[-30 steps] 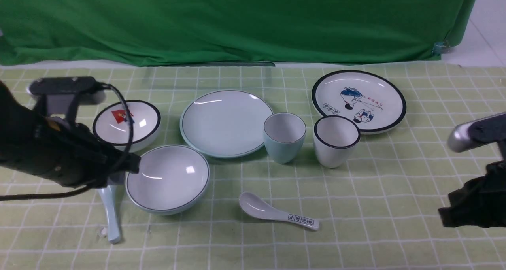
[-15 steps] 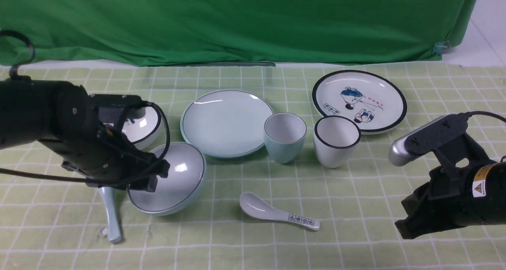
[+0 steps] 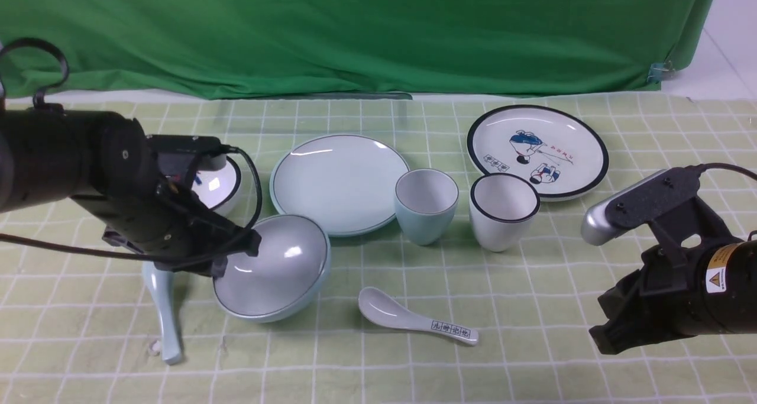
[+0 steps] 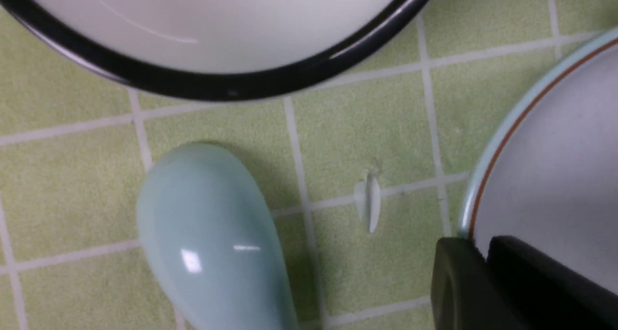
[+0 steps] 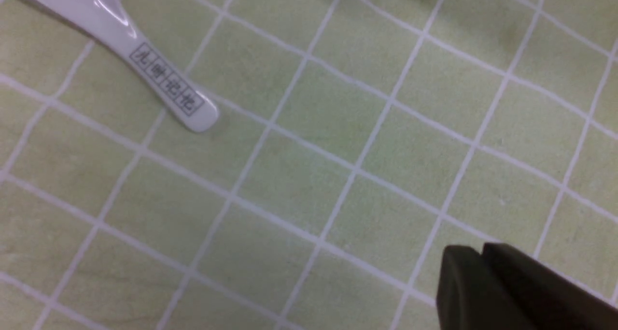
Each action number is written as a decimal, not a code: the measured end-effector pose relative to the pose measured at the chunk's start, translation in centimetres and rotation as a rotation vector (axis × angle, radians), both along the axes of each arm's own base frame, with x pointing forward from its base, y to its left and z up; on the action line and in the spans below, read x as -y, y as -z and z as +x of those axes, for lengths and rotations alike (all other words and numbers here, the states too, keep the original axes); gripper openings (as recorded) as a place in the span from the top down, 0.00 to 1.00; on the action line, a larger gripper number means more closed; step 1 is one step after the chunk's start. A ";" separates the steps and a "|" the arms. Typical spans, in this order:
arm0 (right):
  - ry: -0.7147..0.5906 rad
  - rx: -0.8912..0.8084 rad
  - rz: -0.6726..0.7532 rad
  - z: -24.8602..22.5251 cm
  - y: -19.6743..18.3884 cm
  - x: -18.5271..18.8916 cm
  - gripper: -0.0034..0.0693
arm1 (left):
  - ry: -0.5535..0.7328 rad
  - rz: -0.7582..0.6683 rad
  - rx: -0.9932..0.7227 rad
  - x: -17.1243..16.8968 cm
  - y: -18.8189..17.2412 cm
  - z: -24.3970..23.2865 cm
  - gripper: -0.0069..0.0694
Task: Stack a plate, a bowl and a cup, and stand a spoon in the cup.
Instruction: Use the left arm to grab a blue rice bowl
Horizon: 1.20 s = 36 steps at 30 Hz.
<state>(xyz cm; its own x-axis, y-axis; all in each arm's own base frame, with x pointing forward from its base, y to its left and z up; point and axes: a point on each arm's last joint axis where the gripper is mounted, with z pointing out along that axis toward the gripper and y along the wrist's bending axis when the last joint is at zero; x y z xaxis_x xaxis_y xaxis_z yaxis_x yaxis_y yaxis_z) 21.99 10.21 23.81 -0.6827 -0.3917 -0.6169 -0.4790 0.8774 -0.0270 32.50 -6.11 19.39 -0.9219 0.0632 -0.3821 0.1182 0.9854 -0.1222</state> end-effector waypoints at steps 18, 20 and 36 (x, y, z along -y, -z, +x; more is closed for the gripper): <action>0.021 -0.001 0.017 0.0 0.0 0.0 0.80 | -0.004 -0.092 0.075 0.8 -0.4 0.8 0.65; 0.021 -0.001 0.017 0.0 0.0 0.0 0.79 | 0.012 -0.096 0.057 0.9 0.3 0.9 0.75; 0.022 0.008 0.022 0.1 -0.1 0.0 0.77 | 0.116 -0.082 0.061 1.4 0.3 2.0 0.93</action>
<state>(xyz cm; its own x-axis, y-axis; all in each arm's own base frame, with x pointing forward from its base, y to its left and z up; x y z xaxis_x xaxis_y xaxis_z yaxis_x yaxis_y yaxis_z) 22.10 10.26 23.91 -0.6864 -0.3623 -0.6305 -0.4591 0.8883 -0.0107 34.52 -7.48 19.13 -0.8850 0.1345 -0.4457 0.2409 0.9515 -0.1912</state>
